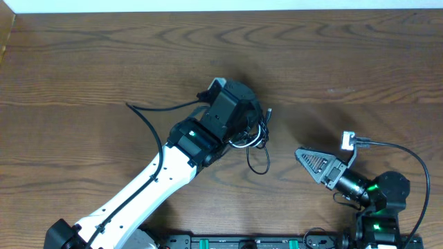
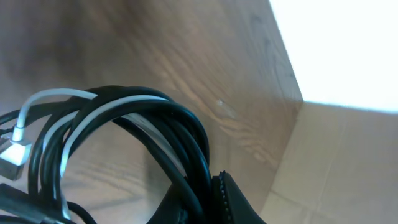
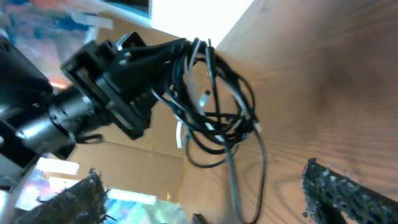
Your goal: Untangle cables
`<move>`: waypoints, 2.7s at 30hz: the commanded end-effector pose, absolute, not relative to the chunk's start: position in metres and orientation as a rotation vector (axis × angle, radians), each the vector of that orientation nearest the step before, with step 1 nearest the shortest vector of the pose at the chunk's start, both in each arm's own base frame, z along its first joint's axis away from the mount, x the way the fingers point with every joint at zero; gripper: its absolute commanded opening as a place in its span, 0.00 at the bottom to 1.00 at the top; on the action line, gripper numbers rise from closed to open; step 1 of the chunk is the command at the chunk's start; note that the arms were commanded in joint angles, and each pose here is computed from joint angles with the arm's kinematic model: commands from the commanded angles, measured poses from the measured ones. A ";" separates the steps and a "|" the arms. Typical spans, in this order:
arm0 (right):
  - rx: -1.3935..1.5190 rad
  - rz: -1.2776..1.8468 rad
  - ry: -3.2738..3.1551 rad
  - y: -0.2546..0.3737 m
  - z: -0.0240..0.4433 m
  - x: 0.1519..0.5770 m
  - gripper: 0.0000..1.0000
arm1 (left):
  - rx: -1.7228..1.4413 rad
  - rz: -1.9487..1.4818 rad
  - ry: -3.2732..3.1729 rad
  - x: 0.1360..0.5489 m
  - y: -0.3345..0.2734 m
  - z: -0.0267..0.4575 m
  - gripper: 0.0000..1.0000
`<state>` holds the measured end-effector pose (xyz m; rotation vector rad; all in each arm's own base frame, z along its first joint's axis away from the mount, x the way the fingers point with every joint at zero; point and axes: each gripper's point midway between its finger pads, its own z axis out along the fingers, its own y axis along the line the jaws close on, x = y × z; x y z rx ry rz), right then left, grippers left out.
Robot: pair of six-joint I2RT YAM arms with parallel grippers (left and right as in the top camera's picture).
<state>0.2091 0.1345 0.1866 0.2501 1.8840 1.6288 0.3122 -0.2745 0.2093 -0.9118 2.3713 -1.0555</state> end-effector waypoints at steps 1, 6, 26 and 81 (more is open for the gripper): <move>0.449 1.717 1.902 0.132 0.187 0.214 0.68 | -0.685 -1.066 2.403 0.311 -0.285 0.213 0.08; 0.842 1.893 1.949 0.132 0.174 0.213 0.50 | -0.643 -1.076 2.394 0.312 -0.288 0.217 0.08; -0.184 1.429 1.816 0.177 0.190 0.195 0.68 | -1.353 -1.210 2.512 0.270 -0.297 0.193 0.08; 0.675 1.676 2.087 0.177 0.145 0.202 0.80 | -0.179 -1.107 2.499 0.313 -0.266 0.212 0.08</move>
